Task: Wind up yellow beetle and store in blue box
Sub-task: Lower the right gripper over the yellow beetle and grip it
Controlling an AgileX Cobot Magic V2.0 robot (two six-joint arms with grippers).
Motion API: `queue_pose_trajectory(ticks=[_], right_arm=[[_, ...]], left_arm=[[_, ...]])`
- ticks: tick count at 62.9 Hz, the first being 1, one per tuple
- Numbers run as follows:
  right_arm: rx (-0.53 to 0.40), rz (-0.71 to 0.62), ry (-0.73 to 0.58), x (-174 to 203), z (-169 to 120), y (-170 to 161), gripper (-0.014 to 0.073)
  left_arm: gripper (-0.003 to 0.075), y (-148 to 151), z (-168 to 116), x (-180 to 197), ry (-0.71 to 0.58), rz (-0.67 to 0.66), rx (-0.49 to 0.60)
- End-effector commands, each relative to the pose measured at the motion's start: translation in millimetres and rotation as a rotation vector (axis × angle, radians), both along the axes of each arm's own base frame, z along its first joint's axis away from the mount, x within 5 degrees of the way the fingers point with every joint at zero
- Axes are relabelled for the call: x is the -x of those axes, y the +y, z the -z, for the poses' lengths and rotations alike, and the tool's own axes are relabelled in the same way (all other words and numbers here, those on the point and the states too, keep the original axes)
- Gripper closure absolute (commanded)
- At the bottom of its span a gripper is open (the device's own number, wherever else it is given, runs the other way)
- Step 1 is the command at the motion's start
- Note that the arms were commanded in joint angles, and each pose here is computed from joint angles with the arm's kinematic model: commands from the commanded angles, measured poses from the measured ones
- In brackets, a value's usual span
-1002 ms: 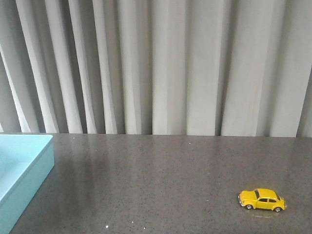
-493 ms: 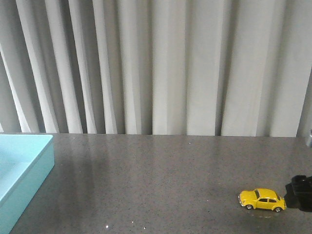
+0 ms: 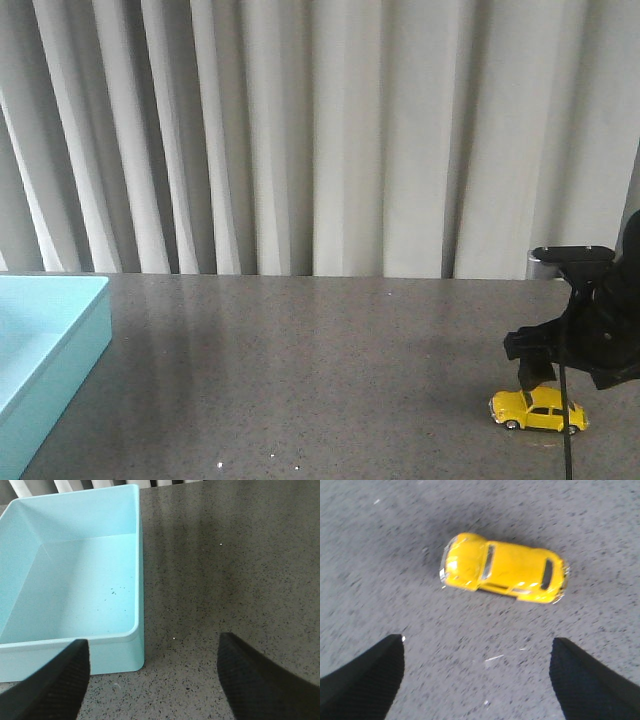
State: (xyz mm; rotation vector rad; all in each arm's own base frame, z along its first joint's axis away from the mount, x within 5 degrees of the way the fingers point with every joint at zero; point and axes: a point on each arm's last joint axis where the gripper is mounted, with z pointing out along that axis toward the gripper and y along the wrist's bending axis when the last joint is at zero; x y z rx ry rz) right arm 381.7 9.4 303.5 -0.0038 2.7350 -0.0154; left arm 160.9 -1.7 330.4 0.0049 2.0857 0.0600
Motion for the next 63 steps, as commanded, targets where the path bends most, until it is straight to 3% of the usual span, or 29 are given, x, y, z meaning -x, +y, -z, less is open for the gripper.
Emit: queue_pose_trajectory(ticks=[1,19,63], right_arm=[[0.017,0.044,-0.077,-8,-26,-8,0.002],[-0.051,0.062,0.051,-37,-7,-25,0.002],[-0.08,0.065,0.038,-66,33,-23,0.0026]], left_arm=[[0.0196,-3,-16,-3,-0.097,0.02,0.01],[0.0196,-3,-16,-3,-0.097,0.02,0.01],[0.0196,-3,-16,-3,-0.097,0.02,0.01]])
